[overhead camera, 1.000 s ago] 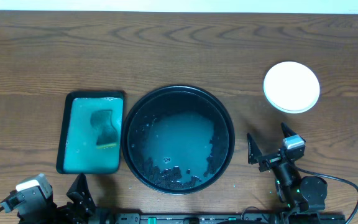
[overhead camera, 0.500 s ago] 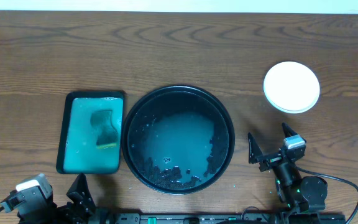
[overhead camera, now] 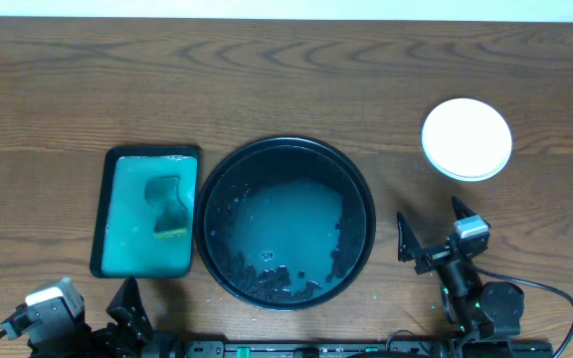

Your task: Clean dirty plates on tray and stack at the side

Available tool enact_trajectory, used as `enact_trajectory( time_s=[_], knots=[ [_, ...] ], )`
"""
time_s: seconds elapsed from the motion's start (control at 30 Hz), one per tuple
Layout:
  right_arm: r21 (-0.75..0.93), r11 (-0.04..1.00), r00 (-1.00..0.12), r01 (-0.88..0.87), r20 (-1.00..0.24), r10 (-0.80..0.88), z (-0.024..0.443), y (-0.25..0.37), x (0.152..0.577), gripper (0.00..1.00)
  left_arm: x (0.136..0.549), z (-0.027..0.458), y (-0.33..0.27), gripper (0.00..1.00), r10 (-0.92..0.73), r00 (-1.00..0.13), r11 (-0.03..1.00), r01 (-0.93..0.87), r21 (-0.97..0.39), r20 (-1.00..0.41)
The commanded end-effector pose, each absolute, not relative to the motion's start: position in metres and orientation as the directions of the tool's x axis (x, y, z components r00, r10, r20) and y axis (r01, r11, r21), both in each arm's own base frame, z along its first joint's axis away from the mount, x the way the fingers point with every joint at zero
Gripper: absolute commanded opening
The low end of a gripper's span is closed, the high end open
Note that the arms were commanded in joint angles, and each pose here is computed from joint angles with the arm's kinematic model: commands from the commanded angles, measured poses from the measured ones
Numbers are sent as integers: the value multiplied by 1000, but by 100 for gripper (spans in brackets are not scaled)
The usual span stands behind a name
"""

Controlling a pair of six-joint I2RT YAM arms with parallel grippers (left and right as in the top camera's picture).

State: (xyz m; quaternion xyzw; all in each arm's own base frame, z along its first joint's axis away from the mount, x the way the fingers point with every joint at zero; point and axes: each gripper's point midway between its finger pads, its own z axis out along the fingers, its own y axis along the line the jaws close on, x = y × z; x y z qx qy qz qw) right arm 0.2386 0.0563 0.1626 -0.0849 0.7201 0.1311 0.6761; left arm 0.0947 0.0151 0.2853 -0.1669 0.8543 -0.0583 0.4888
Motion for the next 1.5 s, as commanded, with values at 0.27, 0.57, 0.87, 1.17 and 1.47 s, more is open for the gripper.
enact_trajectory(
  time_s=[0.27,0.57,0.87,1.17,1.47],
  knots=[
    [86,958,-74,-275,-995,69,162,51,240,99,95,283,14,80,-344,-473,937,-229,-264,-811],
    [86,958,-74,-275,-995,69,162,51,240,99,95,283,14,79,-344,-473,937,-229,-264,-811],
    [86,958,-74,-275,-995,68,162,51,240,99,97,284,15,79,-342,-469,938,-229,-261,-814],
    [86,958,-74,-275,-995,68,162,51,240,99,156,277,13,79,-361,-312,930,-194,-313,-879],
    [87,958,-74,-275,-995,69,162,51,240,99,194,220,14,79,-422,-149,903,-159,-400,-894]
  ],
)
